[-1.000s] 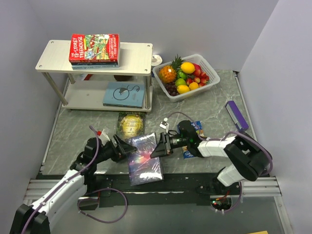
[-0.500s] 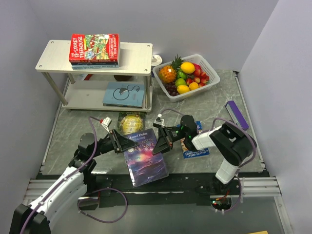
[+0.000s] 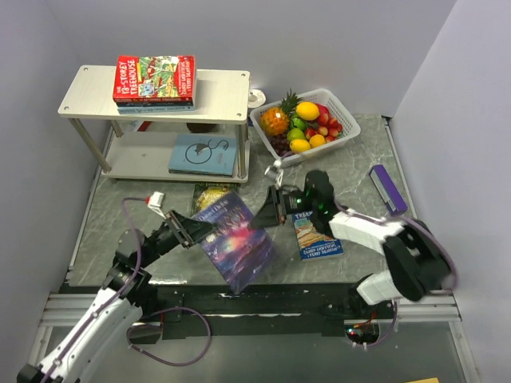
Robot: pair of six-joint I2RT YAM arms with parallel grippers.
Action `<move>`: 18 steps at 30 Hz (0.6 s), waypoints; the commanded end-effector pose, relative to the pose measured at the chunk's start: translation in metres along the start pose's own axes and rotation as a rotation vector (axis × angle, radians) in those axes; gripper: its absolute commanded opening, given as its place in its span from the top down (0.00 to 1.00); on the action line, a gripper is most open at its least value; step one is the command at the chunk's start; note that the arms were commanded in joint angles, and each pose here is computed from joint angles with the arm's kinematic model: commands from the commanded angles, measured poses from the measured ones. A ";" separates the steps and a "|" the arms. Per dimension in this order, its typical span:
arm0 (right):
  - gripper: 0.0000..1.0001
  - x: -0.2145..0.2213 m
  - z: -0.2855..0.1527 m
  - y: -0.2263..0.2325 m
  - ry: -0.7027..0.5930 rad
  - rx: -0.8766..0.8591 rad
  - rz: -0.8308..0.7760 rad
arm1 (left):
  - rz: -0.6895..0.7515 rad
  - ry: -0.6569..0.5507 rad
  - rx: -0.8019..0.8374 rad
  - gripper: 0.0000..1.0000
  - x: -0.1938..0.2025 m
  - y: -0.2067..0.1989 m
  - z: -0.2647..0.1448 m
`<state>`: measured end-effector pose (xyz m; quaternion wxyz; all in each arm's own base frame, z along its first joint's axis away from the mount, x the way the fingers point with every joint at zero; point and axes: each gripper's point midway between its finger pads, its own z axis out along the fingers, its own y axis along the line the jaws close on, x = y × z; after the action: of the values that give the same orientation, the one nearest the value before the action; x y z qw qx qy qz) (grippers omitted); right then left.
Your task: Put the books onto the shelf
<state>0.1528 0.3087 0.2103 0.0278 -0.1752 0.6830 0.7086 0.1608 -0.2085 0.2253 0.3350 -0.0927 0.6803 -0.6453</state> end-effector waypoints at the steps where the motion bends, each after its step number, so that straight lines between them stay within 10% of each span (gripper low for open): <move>1: 0.62 -0.062 -0.039 -0.014 -0.238 0.554 -0.290 | 0.031 -0.300 -0.134 0.99 -0.049 0.019 -0.011; 4: 0.50 -0.087 -0.068 -0.014 -0.384 0.870 -0.350 | 0.012 -0.444 -0.164 0.99 -0.071 0.020 -0.023; 9: 0.03 -0.089 -0.087 -0.020 -0.547 0.925 -0.308 | -0.012 -0.633 -0.147 0.99 -0.104 0.003 -0.037; 14: 0.00 -0.092 -0.074 0.024 -0.806 0.530 -0.296 | -0.073 -0.776 -0.069 0.99 -0.129 -0.015 -0.048; 18: 0.00 -0.079 -0.056 0.024 -0.674 0.480 -0.313 | -0.102 -0.945 -0.020 0.99 -0.152 -0.021 -0.068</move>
<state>0.2280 0.2478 0.1914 0.3599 0.0048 0.8159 0.4525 0.2306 -0.1094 0.2012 0.5020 -0.3632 0.6265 -0.4728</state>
